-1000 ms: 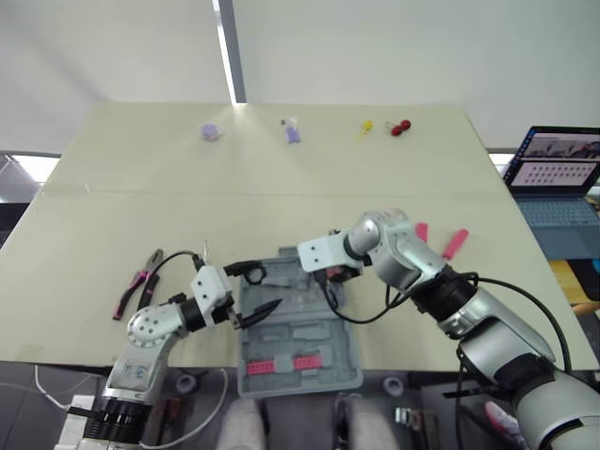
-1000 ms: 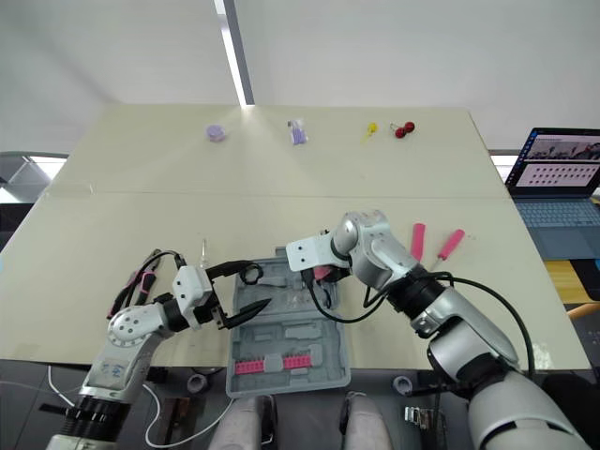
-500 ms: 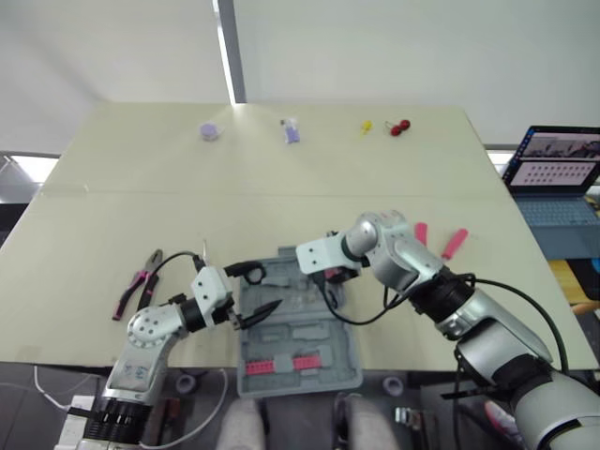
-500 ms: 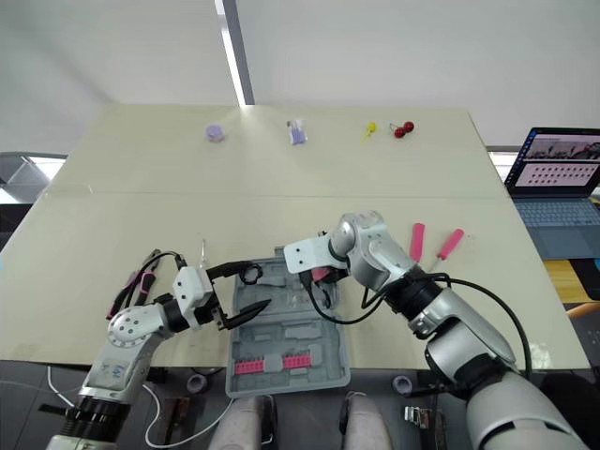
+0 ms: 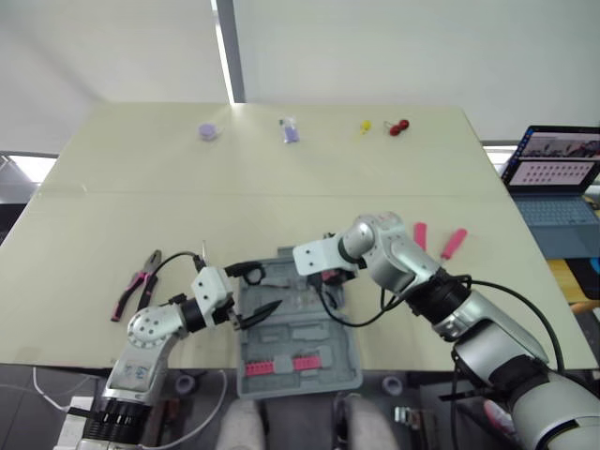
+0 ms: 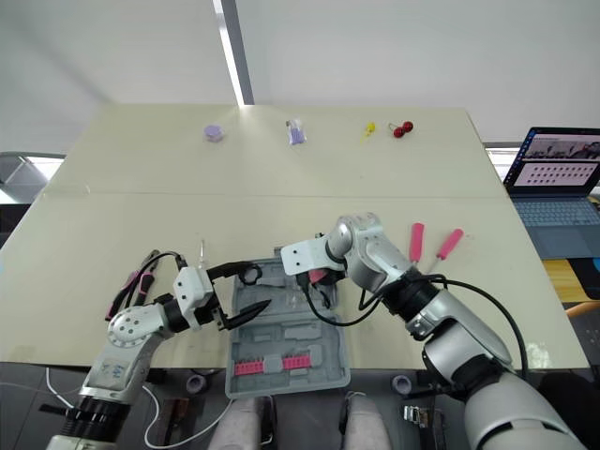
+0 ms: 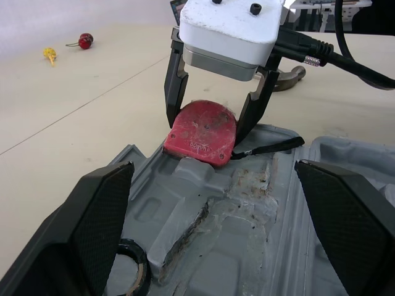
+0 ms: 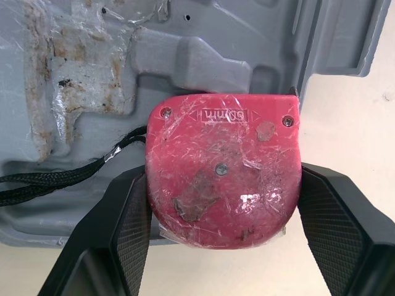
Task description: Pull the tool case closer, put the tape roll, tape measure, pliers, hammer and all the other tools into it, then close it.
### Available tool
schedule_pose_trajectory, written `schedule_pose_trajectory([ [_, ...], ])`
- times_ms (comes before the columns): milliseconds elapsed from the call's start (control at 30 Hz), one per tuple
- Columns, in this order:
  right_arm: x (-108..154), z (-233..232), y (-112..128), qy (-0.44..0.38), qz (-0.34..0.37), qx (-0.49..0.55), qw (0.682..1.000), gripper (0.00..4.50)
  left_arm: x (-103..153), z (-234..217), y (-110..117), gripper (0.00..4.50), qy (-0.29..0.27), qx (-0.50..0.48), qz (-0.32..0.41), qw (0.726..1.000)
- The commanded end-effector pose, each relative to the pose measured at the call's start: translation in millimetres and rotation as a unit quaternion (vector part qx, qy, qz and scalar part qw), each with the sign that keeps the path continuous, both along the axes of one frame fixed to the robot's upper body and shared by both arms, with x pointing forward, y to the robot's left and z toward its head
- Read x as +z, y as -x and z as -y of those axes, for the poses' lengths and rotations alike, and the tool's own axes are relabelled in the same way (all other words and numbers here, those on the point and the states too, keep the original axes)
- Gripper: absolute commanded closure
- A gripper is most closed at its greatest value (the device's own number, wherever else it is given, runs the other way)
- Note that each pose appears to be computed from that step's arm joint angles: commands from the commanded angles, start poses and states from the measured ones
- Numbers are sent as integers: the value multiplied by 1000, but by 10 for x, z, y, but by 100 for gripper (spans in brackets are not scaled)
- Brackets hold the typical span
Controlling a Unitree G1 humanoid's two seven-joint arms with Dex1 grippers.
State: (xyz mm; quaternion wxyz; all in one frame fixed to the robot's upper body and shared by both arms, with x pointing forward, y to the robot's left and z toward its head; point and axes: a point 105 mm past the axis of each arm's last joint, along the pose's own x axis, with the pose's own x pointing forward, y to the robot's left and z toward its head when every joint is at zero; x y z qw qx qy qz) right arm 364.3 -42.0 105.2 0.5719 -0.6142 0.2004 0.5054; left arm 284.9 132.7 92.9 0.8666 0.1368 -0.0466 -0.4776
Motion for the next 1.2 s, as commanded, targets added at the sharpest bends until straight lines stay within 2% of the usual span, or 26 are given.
schedule_pose_trajectory([
  [33, 118, -80, 8, -16, 21, 14, 1000, 5, 42, 29, 15, 0, -1, -6, 12, 1000],
  [233, 175, -55, 98, -22, 16, 27, 999, 5, 38, 41, 19, 0, 0, -8, 10, 1000],
  [433, 353, 28, 161, -43, 14, 28, 999, 5, 30, 50, 27, 0, 0, -8, 10, 1000],
  [567, 445, 20, 221, -127, -14, 44, 991, 5, 37, 38, 16, 0, 1, -5, 11, 1000],
  [667, 454, 6, 164, -205, -11, 50, 977, 93, 42, 44, 9, 0, 2, -6, 13, 1000],
  [767, 388, 28, 155, -255, -21, 55, 965, 239, 47, 48, 2, 0, 2, -6, 13, 1000],
  [900, 300, 102, 110, -322, -26, 48, 945, 239, 51, 49, -7, 0, 1, -7, 14, 1000],
  [1200, 22, 267, -6, -376, -50, -6, 925, 239, 43, 45, -3, 0, 0, -7, 12, 1000],
])
